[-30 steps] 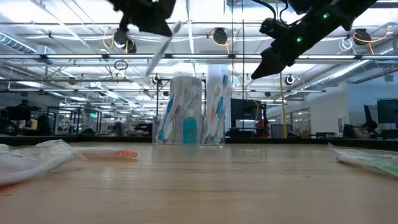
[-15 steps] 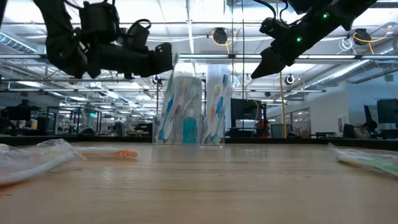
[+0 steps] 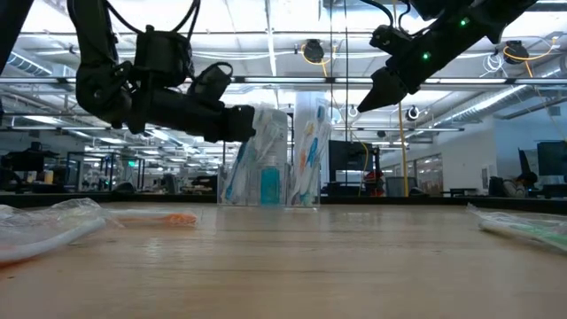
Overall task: Pick & Place toothbrushing station
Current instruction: Put the green toothbrush into the transparent organizer
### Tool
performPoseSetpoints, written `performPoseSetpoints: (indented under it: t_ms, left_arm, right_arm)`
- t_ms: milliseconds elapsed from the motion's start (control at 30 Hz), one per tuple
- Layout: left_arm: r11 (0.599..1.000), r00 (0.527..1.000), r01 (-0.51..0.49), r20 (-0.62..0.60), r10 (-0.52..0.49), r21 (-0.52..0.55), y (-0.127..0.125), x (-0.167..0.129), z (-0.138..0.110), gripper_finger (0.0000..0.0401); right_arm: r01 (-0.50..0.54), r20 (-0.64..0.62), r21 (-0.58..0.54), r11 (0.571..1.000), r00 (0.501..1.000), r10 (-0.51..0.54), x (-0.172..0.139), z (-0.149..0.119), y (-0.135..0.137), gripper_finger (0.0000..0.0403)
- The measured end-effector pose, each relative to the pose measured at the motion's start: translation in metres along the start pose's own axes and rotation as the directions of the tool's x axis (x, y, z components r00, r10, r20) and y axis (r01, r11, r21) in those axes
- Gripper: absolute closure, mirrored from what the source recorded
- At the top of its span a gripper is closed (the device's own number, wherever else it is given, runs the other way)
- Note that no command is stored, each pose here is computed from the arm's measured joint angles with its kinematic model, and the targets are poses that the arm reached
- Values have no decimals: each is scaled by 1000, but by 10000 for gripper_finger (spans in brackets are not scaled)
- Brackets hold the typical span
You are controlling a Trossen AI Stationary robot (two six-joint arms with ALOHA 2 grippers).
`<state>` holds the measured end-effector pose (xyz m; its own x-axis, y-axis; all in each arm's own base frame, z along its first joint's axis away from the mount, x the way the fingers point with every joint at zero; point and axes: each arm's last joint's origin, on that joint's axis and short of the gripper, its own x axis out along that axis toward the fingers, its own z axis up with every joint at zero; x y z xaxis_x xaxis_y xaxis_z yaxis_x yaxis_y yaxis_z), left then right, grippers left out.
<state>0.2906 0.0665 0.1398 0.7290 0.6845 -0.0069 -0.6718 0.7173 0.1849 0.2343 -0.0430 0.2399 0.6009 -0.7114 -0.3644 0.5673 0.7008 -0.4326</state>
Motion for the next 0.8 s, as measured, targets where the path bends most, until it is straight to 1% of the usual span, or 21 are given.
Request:
performPoseSetpoints:
  t_ms: [67, 133, 233, 433, 533, 633, 800]
  left_arm:
    - [1000, 1000, -9, -10, 10, 8, 0, 0, -1, 383]
    - [999, 999, -39, -16, 40, 15, 1, 0, -1, 382]
    - [998, 997, -68, -22, 68, 3, 1, 0, -1, 382]
    - [998, 997, -68, -22, 68, 1, 1, 0, -1, 382]
    - [998, 997, -68, -22, 68, -3, 1, 0, -1, 375]
    - [997, 997, -68, -22, 68, -25, 1, 0, -1, 353]
    - [996, 998, -68, -23, 66, -51, 1, -1, -1, 291]
  right_arm:
    - [0, 0, 0, 1000, 1000, 0, 0, 0, 0, 195]
    - [0, 0, -1, 1000, 1000, 0, 0, 0, 0, 195]
    - [0, 0, -1, 1000, 1000, 0, 0, 0, 0, 195]
    - [0, 0, 0, 1000, 1000, 0, 0, 0, 0, 195]
    - [0, 0, -1, 1000, 1000, 0, 0, 0, 0, 195]
    - [0, -1, 0, 1000, 1000, 0, 0, 0, 0, 195]
    - [0, 0, 0, 1000, 1000, 0, 0, 0, 0, 195]
